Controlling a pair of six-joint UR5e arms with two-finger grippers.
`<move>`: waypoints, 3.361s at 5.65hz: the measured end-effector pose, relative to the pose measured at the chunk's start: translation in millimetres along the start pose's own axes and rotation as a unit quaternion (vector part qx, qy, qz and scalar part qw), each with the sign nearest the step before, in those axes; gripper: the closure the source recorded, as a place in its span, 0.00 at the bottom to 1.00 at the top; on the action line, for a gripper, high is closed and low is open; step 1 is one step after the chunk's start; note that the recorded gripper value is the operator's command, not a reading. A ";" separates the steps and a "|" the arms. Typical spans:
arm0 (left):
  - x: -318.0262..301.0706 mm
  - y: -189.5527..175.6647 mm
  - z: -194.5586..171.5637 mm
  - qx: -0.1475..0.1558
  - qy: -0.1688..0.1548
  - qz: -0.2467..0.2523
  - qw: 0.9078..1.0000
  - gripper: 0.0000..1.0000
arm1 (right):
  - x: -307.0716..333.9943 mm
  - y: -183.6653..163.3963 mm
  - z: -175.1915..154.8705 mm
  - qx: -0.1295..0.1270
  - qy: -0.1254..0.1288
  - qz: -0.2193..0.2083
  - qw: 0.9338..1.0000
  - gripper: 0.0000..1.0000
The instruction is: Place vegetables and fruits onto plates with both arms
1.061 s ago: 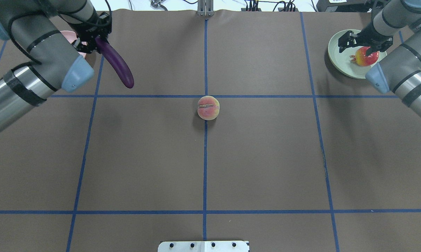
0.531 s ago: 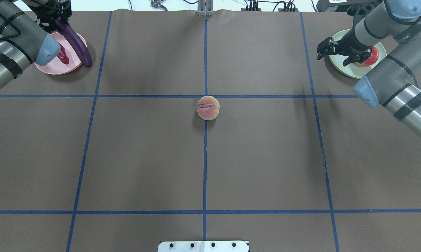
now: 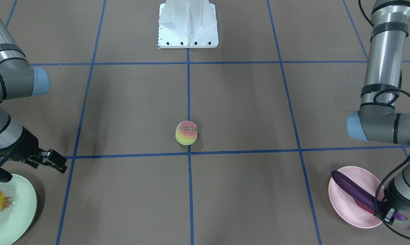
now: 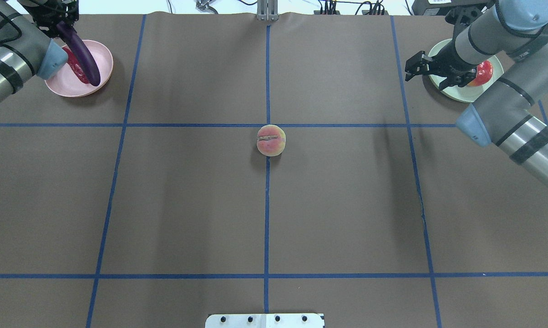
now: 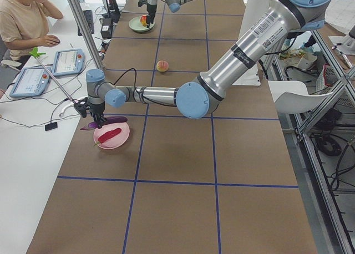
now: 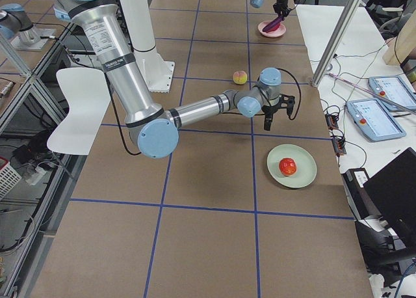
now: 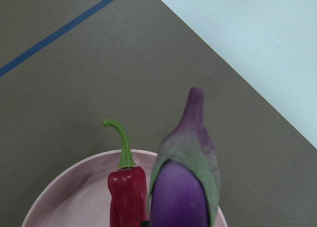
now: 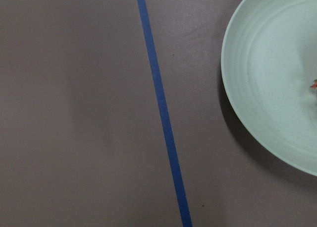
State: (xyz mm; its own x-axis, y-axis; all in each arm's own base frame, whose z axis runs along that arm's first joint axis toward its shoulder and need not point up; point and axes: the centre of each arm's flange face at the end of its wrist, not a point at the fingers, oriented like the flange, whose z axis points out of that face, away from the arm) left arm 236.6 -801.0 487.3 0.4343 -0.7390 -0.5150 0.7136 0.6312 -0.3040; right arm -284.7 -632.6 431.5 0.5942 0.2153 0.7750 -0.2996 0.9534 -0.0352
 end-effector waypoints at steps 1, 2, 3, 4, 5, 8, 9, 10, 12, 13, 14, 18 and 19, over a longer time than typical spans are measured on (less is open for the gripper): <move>5.1 -1.7 0.9 0.000 -0.002 0.000 1.000 1.00 | 0.7 1.9 0.4 -0.001 0.000 0.000 1.000 0.00; 5.3 -4.0 5.3 0.000 -0.002 0.000 1.000 1.00 | 2.2 3.8 0.5 -0.001 0.000 0.000 1.000 0.00; 4.0 -5.8 10.2 0.000 0.000 0.001 1.000 0.39 | 2.8 5.5 1.1 -0.002 0.001 -0.001 1.000 0.00; 5.4 -5.0 12.2 -0.001 0.002 0.003 1.000 0.00 | 2.3 8.3 3.5 -0.004 0.001 -0.002 1.000 0.00; 8.2 -1.2 13.6 -0.002 0.004 0.006 1.000 0.00 | -0.1 12.9 7.8 -0.007 0.002 -0.001 1.000 0.00; 15.0 9.8 15.3 -0.004 0.010 0.015 1.000 0.00 | -15.6 27.9 19.7 -0.015 0.001 0.008 1.000 0.00; 18.1 10.9 11.5 -0.003 0.015 0.028 0.999 0.00 | -38.1 48.2 23.1 -0.021 -0.009 0.022 0.999 0.00; 20.7 10.0 6.3 -0.002 0.019 0.050 0.999 0.00 | -72.5 81.1 22.0 -0.029 -0.026 0.041 0.998 0.00; 27.1 11.5 -5.0 0.000 0.028 0.070 0.997 0.00 | -173.0 149.4 20.0 -0.031 -0.064 0.073 0.995 0.00; 29.6 14.2 -12.2 -0.015 0.037 0.075 0.996 0.00 | -212.2 173.2 17.9 -0.034 -0.080 0.071 0.994 0.00; 26.7 20.0 -24.1 -0.050 0.053 0.093 0.993 0.00 | -240.6 190.7 16.8 -0.034 -0.088 0.063 0.994 0.00; -49.0 50.0 -97.7 -0.110 0.092 0.177 0.974 0.00 | -316.1 207.0 27.6 -0.031 -0.049 0.057 0.997 0.00; -51.0 56.9 -109.9 -0.110 0.089 0.174 0.975 0.00 | -326.5 207.6 38.1 -0.034 -0.041 0.059 0.997 0.00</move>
State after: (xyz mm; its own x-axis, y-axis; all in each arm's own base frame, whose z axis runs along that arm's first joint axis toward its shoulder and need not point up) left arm 194.6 -701.5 408.1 0.5133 -0.4313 -0.7420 0.3969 0.8858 -0.2404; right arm -569.3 -513.0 195.2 0.4944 0.3126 0.8111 -0.3115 0.9349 -0.1704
